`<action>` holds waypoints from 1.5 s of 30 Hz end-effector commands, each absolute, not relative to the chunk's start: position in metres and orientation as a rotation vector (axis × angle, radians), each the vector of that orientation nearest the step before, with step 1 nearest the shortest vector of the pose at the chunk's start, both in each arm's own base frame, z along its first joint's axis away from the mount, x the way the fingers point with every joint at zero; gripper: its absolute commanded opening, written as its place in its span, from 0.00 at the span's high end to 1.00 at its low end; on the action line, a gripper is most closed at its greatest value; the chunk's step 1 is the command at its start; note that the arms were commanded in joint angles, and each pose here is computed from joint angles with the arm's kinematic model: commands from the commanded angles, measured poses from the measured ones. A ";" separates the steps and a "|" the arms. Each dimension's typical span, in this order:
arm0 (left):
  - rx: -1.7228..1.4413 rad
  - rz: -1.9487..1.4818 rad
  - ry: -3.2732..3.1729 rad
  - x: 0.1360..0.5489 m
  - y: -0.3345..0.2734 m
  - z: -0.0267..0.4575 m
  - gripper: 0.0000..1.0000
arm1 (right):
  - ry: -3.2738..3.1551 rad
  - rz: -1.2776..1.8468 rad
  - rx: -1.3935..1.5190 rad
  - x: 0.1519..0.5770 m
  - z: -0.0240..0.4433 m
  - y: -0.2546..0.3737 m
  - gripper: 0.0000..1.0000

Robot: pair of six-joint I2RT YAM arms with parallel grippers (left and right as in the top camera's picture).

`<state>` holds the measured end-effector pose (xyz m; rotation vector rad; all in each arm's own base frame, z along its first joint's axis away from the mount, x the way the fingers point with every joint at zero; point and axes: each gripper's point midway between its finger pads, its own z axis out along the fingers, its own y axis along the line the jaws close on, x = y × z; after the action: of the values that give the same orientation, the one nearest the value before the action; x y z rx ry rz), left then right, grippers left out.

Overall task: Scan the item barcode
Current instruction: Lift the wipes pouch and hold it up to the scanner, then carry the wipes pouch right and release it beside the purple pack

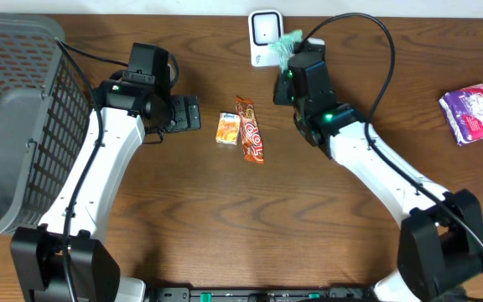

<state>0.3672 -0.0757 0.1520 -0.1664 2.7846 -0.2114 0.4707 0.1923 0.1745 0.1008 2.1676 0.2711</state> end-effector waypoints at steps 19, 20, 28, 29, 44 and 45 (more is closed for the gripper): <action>-0.165 -0.188 2.781 0.366 -0.072 0.153 0.02 | 1.966 0.294 -0.004 0.552 0.223 0.235 0.99; -0.165 -0.188 2.781 0.366 -0.072 0.153 0.02 | 1.985 0.277 -0.025 0.560 0.222 0.239 0.99; -0.165 -0.188 2.781 0.366 -0.072 0.153 0.02 | 2.126 0.229 -0.071 0.610 0.191 0.255 0.99; -0.165 -0.188 2.781 0.366 -0.072 0.153 0.02 | 2.127 0.225 -0.072 0.614 0.185 0.256 0.99; -0.165 -0.188 2.781 0.366 -0.072 0.153 0.02 | 2.126 0.041 0.020 0.638 0.153 0.209 0.99; -0.165 -0.188 2.781 0.366 -0.072 0.153 0.02 | 2.135 0.012 0.037 0.639 0.153 0.199 0.99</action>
<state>0.3671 -0.0757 0.1519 -0.1664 2.7850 -0.2113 0.6292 0.2281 0.1256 -0.0232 2.1793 0.0849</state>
